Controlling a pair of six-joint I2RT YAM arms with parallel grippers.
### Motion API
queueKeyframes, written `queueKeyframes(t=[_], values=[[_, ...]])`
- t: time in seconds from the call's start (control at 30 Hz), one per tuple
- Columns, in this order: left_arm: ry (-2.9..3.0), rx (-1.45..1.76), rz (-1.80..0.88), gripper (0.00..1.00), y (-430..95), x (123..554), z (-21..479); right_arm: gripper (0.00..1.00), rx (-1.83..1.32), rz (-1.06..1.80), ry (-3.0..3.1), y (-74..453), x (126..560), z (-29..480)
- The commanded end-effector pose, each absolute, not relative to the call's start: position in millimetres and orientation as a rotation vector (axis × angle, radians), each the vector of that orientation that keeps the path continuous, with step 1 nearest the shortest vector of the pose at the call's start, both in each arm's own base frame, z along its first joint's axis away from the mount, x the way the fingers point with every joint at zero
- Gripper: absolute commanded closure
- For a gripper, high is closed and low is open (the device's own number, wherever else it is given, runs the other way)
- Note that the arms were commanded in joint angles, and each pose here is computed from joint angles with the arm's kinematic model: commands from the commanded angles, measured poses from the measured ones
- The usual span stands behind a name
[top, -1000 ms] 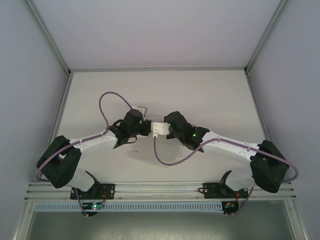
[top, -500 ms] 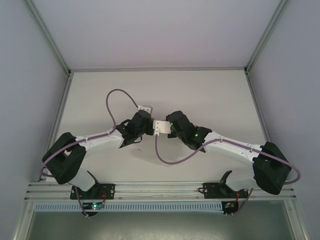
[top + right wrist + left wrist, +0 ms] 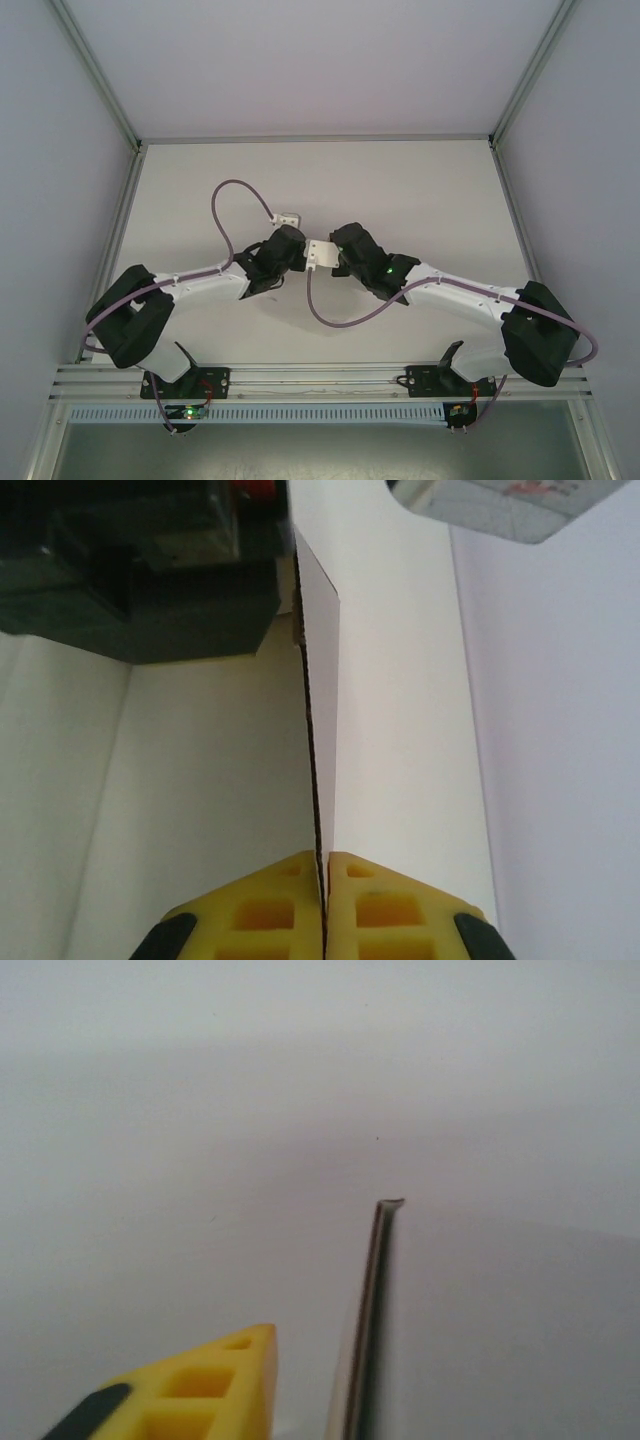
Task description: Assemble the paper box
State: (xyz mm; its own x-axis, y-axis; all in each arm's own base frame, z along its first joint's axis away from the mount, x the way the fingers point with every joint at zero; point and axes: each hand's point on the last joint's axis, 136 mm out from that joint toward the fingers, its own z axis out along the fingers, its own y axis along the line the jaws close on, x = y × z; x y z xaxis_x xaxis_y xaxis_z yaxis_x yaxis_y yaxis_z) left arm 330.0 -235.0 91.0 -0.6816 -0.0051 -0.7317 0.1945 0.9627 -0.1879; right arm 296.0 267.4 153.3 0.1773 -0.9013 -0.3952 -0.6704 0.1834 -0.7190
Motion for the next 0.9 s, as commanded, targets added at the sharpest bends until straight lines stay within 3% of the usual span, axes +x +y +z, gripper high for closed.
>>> queueKeyframes(t=[0.0, 0.23, 0.4, 0.67, 0.87], values=[[2.393, 0.091, -0.130, 0.69, -183.8, 322.3, 54.2, 1.00, -1.409, -0.326, 1.556, 260.7, 302.9, 191.7], [2.373, 0.174, -0.335, 0.65, -209.8, 314.5, 58.1, 1.00, -1.414, -0.297, 1.564, 262.5, 300.7, 189.3], [2.346, 0.261, -0.508, 0.49, -231.6, 303.9, 65.4, 1.00, -1.416, -0.320, 1.582, 259.0, 304.1, 184.8], [2.337, 0.208, -0.434, 0.54, -223.2, 313.4, 71.7, 1.00, -1.467, -0.259, 1.580, 264.1, 295.0, 178.7], [2.280, 0.227, -0.503, 0.49, -237.6, 322.3, 92.9, 1.00, -1.499, -0.277, 1.601, 264.5, 294.5, 167.5]])
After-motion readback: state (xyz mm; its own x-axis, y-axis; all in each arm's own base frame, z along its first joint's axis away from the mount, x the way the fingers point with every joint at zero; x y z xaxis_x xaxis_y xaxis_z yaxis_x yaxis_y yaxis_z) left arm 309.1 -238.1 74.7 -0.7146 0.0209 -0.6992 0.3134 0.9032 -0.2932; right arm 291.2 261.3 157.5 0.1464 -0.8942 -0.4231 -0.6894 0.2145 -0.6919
